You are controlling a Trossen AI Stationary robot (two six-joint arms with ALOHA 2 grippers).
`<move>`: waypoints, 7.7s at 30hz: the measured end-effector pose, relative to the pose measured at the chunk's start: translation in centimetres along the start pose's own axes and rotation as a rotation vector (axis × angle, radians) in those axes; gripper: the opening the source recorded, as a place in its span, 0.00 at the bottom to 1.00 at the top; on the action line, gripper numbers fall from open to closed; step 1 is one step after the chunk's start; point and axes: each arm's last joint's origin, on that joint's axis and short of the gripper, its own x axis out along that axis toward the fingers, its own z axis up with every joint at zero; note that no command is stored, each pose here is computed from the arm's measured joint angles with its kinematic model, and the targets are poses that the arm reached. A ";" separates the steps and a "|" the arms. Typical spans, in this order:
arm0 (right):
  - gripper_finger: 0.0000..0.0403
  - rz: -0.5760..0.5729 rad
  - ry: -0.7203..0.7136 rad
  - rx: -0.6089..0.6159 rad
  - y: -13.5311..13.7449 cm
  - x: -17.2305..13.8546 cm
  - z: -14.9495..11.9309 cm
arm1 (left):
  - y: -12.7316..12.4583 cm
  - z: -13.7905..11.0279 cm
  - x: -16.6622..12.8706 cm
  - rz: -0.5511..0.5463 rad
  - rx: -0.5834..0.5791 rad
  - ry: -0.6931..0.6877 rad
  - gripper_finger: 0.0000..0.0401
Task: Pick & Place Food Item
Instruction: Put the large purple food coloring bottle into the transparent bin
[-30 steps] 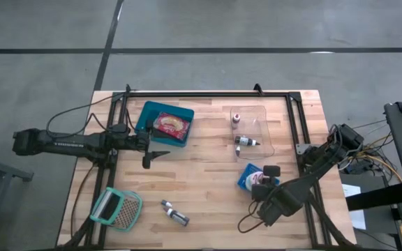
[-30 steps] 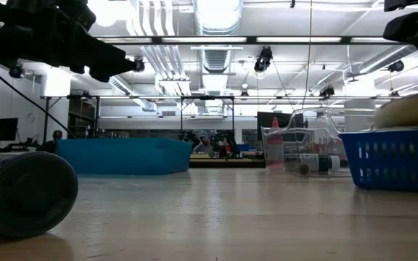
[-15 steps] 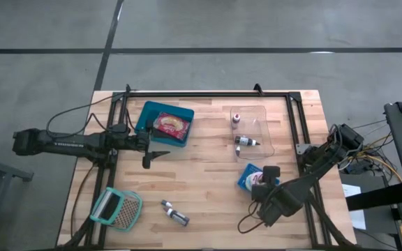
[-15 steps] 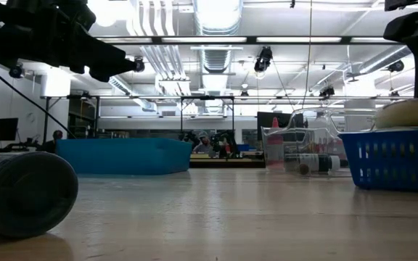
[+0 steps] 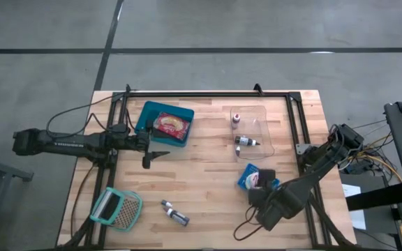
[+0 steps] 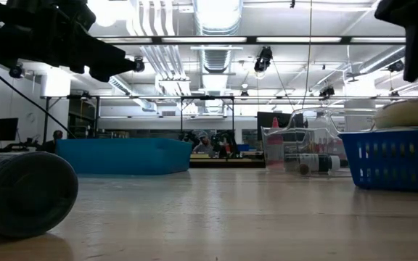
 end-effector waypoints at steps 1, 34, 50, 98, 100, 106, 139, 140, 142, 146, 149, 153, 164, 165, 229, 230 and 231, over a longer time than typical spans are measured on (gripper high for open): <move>0.55 0.008 -0.028 -0.006 0.2 0.0 0.2 | 0.0 0.0 0.0 -0.003 0.000 0.000 0.71; 0.55 0.426 -0.562 -0.102 2.1 5.2 10.7 | 0.0 -0.1 0.0 -0.004 -0.005 0.010 0.71; 0.55 0.495 -0.442 -0.190 6.0 10.3 15.8 | -0.2 -0.6 0.0 -0.018 -0.026 0.021 0.71; 0.55 0.507 -0.303 0.033 6.6 14.5 21.2 | -0.2 -0.5 -0.1 -0.015 -0.013 0.004 0.71; 0.55 0.513 -0.310 0.034 6.6 14.7 21.1 | -0.2 -0.5 -0.1 -0.016 -0.013 0.003 0.71; 0.55 0.512 -0.303 0.034 6.6 15.3 20.8 | -0.2 -0.5 -0.1 -0.015 -0.013 0.003 0.71; 0.31 0.440 -0.307 -0.135 8.4 16.4 19.3 | -0.3 -1.1 -0.1 -0.015 -0.024 -0.005 0.71; 0.31 0.415 -0.303 -0.141 8.5 16.2 19.2 | -0.3 -1.1 -0.1 -0.015 -0.025 -0.005 0.71; 0.31 0.345 -0.307 -0.147 8.6 15.7 18.8 | -0.3 -1.1 -0.1 -0.015 -0.027 -0.005 0.71; 0.30 0.225 -0.318 -0.153 8.7 14.4 18.3 | -0.3 -1.1 -0.1 -0.014 -0.027 -0.012 0.71; 0.30 0.165 -0.354 -0.141 8.4 12.8 18.3 | -0.3 -0.9 -0.2 -0.013 -0.025 -0.027 0.71; 0.30 0.064 -0.384 -0.128 7.5 11.2 18.1 | -0.4 -0.6 -0.2 -0.047 -0.021 -0.066 0.71; 0.30 -0.094 -0.697 0.070 1.9 6.3 13.9 | -0.8 0.7 -0.3 -0.166 0.022 -0.207 0.71; 0.30 -0.089 -0.750 0.082 1.2 6.0 13.4 | -0.8 0.9 -0.3 -0.178 0.030 -0.231 0.71; 0.30 -0.040 -1.518 0.213 -9.9 8.9 4.2 | 0.0 5.1 20.7 -0.359 -0.005 -0.462 0.53; 0.30 -0.037 -1.518 0.219 -9.9 8.9 4.2 | 0.0 5.1 20.7 -0.359 -0.006 -0.458 0.50; 0.30 -0.035 -1.517 0.222 -9.9 8.9 4.2 | 0.0 5.1 20.8 -0.359 -0.002 -0.453 0.47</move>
